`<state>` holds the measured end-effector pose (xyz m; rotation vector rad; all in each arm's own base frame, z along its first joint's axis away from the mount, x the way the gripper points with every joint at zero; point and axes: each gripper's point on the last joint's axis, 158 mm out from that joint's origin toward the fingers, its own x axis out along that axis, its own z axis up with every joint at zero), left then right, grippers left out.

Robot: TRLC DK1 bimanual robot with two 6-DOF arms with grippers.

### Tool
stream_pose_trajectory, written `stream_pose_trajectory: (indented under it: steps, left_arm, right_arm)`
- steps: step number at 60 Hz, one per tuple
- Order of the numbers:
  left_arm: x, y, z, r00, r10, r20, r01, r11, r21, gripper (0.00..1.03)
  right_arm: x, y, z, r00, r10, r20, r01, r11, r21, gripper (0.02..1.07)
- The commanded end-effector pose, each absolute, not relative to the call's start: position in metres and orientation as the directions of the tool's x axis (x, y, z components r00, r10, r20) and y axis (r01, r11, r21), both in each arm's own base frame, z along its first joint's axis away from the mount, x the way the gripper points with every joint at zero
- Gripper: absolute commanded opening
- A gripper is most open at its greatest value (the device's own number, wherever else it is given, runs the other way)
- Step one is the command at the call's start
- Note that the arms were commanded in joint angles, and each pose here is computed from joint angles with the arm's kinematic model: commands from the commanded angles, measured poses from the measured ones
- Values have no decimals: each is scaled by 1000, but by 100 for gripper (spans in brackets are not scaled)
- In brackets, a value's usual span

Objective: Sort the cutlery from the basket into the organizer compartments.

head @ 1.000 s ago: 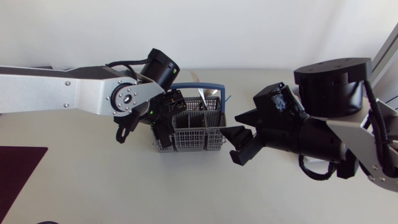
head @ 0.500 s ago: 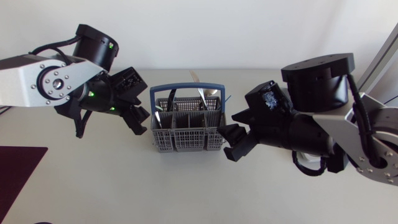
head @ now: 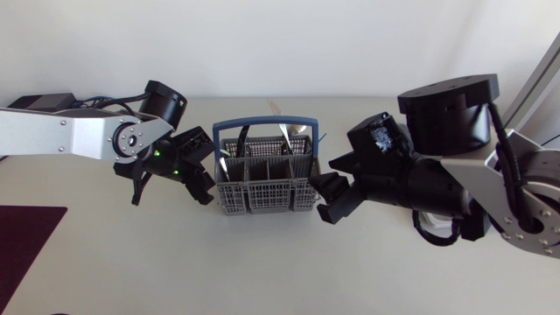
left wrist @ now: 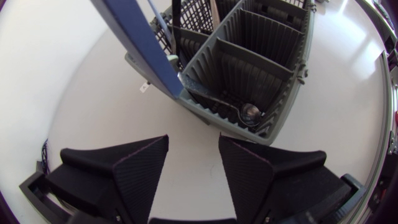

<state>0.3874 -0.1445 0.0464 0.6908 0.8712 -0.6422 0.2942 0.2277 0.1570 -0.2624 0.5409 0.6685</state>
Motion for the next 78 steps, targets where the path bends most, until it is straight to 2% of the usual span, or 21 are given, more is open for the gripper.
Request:
stream_pose_trajectory:
  steps: [1,33,50,62,78]
  left_arm:
    - [379,-163,40,462,-260,-848,766,600,233,57]
    - [344,-202,39,368,-401,-839,835,540,108,57]
    - [323,-228,34,287,-478,-831,873,487,22,57]
    - [332,-203,52,322,-515,-794,857,515,13,57]
    - [374,-161,58,391,-518,-761,814,580,24,57]
  right_arm:
    - [295,224,156,658,511,-553,-645,762,-63,69]
    - [318,265,147,587,553,-592,-684,730,3,69]
    - [332,301,123,527,569,-631,-706,707,47,69]
    - [336,317,108,500,567,-655,-719,693,51,69]
    - [344,335,95,488,572,-659,-729,682,53,69]
